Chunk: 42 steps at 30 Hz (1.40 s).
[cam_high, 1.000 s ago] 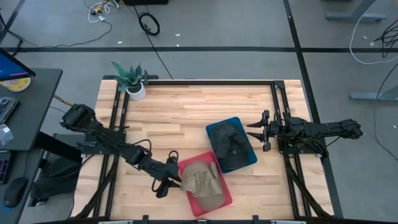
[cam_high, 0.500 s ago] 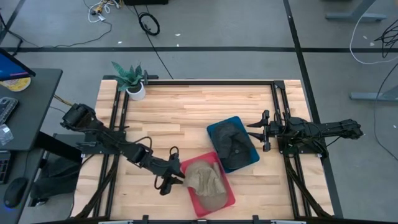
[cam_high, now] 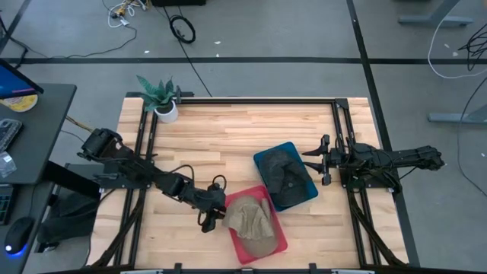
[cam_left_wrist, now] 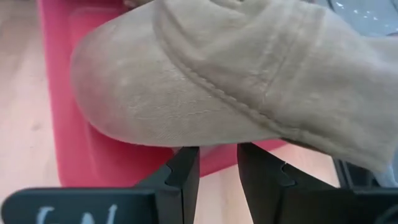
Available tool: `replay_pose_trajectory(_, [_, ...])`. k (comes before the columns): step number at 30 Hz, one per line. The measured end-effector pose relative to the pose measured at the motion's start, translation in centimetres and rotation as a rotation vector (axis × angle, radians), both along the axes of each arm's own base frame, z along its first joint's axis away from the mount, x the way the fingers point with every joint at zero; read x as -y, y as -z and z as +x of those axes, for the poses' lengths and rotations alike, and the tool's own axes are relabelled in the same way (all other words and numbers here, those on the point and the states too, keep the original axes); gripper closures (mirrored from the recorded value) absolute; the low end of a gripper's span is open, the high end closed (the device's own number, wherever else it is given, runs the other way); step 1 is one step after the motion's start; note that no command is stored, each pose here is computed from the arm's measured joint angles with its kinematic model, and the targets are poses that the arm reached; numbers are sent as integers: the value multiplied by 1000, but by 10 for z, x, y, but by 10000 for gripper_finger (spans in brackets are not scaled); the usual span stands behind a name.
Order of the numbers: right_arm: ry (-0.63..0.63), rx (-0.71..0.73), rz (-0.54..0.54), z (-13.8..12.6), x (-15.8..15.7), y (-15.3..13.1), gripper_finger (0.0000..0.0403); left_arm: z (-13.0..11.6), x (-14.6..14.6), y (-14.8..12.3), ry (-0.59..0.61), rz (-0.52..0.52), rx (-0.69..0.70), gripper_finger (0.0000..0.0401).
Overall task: Pick & Place hat
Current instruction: Adjust the red bin, then adjust the brown cap in the red bin
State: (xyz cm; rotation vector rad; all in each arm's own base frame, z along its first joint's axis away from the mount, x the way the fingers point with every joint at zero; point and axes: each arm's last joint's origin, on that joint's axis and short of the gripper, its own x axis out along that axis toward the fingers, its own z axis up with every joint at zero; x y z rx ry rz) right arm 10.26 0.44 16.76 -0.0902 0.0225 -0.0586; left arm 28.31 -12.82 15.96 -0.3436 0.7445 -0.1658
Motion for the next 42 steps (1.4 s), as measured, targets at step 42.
replay_pose_trajectory(42, [0, 0, 0, 0, 0, 0, 247, -29, -91, -32, -273, 236, -205, 383])
